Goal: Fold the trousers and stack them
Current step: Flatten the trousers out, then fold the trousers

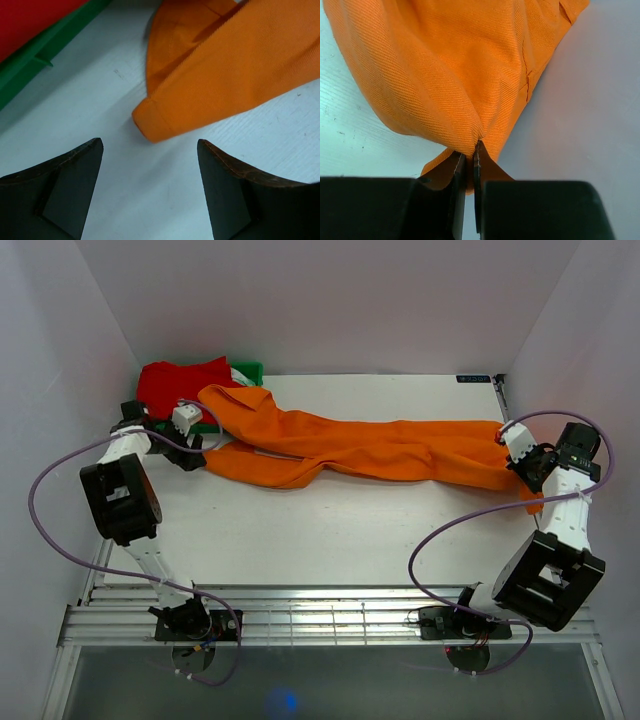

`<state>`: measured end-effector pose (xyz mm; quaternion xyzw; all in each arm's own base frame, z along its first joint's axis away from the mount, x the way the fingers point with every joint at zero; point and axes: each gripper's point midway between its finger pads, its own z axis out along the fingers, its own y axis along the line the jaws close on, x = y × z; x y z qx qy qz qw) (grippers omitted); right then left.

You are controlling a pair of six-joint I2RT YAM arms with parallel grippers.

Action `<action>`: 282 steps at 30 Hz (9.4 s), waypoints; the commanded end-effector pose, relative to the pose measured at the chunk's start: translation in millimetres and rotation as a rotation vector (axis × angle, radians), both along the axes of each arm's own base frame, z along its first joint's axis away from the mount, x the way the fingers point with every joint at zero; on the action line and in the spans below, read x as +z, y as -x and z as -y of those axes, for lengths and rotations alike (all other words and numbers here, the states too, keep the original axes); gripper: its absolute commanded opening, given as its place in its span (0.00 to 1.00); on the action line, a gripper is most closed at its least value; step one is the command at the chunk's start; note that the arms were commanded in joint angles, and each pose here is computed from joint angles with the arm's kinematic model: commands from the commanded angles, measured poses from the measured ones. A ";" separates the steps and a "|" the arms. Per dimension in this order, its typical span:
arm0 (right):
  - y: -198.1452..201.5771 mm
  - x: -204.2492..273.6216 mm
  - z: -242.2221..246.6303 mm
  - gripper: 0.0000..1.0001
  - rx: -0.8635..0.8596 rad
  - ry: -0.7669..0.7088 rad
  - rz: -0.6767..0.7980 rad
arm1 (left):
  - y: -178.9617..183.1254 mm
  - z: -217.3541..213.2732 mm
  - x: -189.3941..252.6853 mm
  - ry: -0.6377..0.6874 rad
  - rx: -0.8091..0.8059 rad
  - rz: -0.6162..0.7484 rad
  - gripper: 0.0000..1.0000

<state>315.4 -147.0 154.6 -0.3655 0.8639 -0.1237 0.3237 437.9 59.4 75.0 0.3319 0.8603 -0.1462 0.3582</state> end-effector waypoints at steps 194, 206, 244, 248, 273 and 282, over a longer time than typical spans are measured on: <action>47.0 -166.0 21.0 0.51 -0.082 0.100 -0.528 | 80.6 -84.9 18.1 0.056 0.813 -0.188 0.00; 29.9 -95.1 -21.4 0.72 0.094 -0.059 -0.372 | 71.3 -62.3 31.7 0.096 0.437 -0.116 0.46; -150.0 -66.0 9.4 0.78 0.371 0.102 -0.231 | 23.4 7.6 -4.9 -0.492 0.527 -0.264 0.42; -152.4 -77.3 5.7 0.76 0.447 0.108 -0.259 | 17.6 5.1 3.2 -0.508 0.512 -0.239 0.24; -180.7 -67.5 4.4 0.68 0.618 0.231 -0.230 | 6.6 8.6 23.2 -0.487 0.430 -0.216 0.00; -200.4 -78.5 37.6 0.70 0.577 0.292 -0.234 | 7.5 -2.2 23.0 -0.495 0.449 -0.223 0.00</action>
